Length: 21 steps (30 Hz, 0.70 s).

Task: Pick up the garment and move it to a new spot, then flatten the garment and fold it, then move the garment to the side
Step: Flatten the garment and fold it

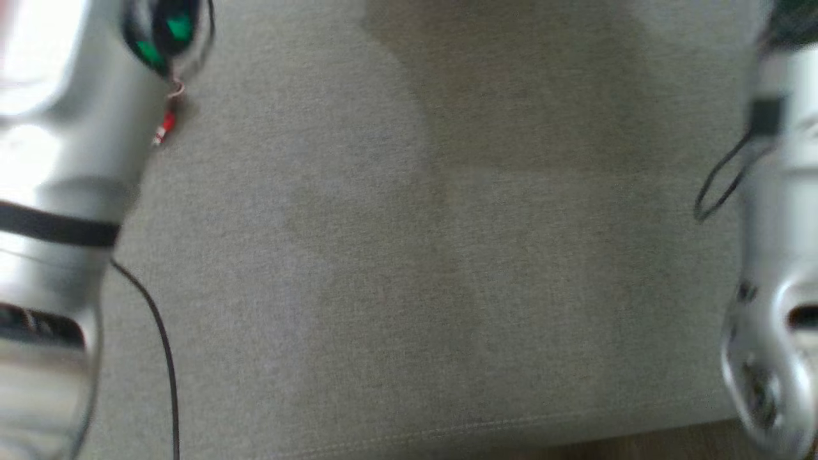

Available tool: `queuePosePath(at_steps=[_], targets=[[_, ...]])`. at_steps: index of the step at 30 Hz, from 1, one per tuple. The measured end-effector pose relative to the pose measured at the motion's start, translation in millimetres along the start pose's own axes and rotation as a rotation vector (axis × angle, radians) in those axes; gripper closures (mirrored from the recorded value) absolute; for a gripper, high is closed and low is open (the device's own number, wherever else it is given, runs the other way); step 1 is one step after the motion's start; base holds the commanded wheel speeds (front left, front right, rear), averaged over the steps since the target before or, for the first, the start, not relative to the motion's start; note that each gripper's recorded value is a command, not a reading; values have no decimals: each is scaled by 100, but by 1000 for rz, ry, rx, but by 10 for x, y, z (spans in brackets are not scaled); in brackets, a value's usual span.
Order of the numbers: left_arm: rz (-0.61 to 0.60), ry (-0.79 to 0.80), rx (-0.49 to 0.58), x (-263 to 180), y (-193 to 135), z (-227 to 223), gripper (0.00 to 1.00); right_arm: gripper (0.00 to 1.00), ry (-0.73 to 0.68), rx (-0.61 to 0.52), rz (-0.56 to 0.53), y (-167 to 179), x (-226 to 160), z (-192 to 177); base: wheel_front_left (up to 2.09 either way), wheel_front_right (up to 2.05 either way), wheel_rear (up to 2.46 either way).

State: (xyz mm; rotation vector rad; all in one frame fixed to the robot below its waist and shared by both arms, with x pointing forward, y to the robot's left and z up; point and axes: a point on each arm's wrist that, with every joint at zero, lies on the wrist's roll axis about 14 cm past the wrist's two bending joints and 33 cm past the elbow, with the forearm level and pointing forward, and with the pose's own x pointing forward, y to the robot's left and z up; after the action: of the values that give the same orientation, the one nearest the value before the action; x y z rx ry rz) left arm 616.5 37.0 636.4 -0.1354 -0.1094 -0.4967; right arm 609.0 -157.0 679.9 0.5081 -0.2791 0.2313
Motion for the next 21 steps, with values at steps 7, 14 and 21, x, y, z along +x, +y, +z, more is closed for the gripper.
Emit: queuePosePath(at_steps=[7, 14, 21], targets=[[-11, 220, -44, -611, -145, -1147, 100, 100, 392, -44, -124, -464, -1062, -1252, 0, 0, 0], [-26, 406, -196, -1682, -541, -1977, 100, 100, 654, -41, -200, -719, -2305, -1708, 0, 0, 0], [-64, 562, -309, -2714, -1153, -2137, 100, 100, 843, -100, -233, -805, -3241, -1634, 0, 0, 0]])
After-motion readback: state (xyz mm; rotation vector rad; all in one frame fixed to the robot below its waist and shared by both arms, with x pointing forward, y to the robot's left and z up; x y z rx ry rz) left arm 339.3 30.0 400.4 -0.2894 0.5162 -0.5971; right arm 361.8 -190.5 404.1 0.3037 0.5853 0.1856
